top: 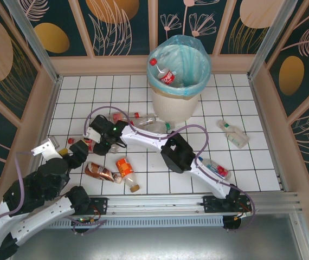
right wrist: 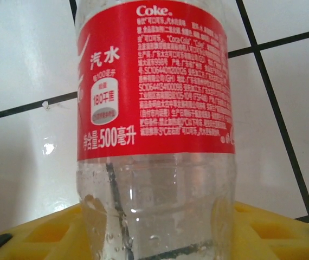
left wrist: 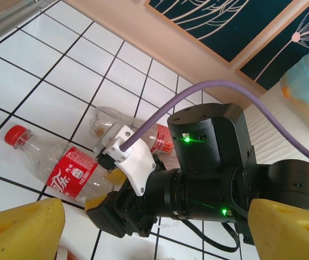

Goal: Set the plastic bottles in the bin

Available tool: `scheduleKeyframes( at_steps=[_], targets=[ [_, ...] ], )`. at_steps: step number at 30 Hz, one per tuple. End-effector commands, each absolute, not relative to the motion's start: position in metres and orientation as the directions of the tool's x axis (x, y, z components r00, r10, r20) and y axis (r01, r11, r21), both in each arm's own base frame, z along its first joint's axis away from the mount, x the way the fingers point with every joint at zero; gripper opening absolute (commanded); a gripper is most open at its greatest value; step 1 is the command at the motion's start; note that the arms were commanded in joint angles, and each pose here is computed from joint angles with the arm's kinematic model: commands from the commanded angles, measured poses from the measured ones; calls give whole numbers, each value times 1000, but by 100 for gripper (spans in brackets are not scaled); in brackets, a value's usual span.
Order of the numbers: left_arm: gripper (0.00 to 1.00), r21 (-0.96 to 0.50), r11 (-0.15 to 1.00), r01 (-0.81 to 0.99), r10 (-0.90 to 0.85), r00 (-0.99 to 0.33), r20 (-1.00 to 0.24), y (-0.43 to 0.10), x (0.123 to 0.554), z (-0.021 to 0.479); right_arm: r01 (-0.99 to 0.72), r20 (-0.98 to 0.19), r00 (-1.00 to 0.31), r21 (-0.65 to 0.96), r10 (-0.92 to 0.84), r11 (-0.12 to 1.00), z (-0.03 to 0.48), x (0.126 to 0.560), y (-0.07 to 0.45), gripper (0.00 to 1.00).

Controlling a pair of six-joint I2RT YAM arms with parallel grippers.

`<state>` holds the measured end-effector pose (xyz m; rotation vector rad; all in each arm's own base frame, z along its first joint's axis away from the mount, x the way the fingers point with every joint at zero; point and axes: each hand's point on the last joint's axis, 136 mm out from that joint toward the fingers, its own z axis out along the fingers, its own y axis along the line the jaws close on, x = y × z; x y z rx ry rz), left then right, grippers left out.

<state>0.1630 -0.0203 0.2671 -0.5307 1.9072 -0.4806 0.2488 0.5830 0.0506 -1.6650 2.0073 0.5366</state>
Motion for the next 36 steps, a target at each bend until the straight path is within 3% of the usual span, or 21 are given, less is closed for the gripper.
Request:
scheduleKeyframes(
  at_steps=[1, 11, 17, 21, 28, 33, 36],
  targets=[
    [87, -544, 827, -141, -558, -315, -768, -12, 163, 290, -982, -694, -125, -15, -709, 188, 132, 248, 591, 49],
    [86, -468, 883, -42, -468, -162, -869, -1, 165, 415, -958, -900, -107, -21, -422, 286, 310, 262, 546, 45],
    [87, -166, 985, 54, -147, -257, -955, -73, 209, 438, -884, -981, -45, -50, -191, 465, 418, 304, 458, 43],
    [89, -75, 978, 197, -15, -291, -956, -144, 242, 429, -802, -998, 57, -44, 3, 596, 477, 331, 379, 42],
    [89, -205, 898, 388, -96, -282, -955, -232, 270, 419, -674, -967, 177, 15, 182, 738, 500, 389, 260, 42],
    [88, -270, 856, 440, -127, -327, -936, -266, 279, 410, -645, -958, 203, 25, 203, 764, 479, 422, 222, 44],
    [88, -296, 846, 443, -150, -335, -930, -270, 280, 408, -637, -955, 199, 46, 221, 770, 464, 431, 209, 50]
  ],
)
